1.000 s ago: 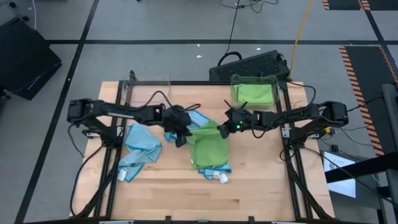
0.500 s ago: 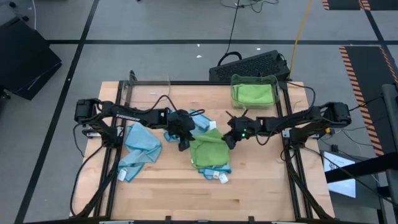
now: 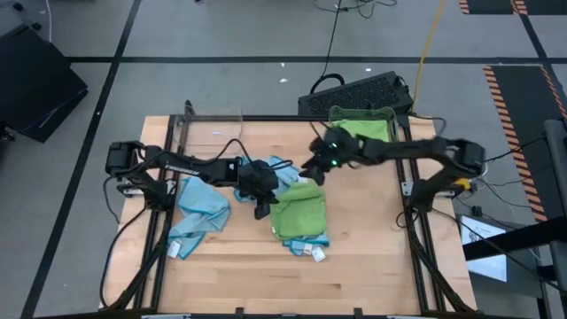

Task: Sort microfiber towel by color & place in baskets
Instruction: Fold the green towel

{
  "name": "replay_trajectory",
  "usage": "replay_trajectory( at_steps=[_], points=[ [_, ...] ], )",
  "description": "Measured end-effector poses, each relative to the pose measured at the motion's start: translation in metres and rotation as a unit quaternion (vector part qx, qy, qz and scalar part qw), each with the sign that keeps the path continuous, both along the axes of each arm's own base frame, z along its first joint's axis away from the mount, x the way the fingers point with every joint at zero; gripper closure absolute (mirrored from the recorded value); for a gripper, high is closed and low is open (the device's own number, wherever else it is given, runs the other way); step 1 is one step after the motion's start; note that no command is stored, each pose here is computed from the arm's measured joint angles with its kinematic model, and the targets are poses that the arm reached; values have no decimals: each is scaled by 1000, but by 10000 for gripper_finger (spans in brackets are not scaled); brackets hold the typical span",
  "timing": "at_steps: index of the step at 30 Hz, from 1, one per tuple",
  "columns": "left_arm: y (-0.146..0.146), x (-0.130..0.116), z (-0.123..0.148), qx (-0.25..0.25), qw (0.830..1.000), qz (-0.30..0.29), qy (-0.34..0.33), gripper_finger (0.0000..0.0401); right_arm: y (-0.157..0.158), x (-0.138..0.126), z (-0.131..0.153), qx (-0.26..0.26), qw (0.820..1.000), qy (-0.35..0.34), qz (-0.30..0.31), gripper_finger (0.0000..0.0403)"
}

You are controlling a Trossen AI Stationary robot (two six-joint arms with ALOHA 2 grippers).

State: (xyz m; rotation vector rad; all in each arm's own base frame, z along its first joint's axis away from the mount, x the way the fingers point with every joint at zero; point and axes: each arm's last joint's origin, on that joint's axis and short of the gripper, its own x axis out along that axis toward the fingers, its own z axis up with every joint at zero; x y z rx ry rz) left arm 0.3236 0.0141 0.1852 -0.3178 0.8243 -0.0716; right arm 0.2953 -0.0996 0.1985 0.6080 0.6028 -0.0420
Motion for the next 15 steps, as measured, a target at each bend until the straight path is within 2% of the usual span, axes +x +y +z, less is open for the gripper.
replay_trajectory(
  at_steps=[7, 11, 15],
  points=[
    [-17, 1, 1, 4, 999, -33, -9, 394, -25, 29, -11, 42, 992, 54, 103, 188],
    [-30, 1, 1, 12, 999, -51, -11, 395, -22, 34, -17, 61, 983, 66, 161, 188],
    [-40, 0, 0, 23, 998, -58, -7, 396, -12, 38, -28, 89, 975, 73, 188, 187]
  ],
)
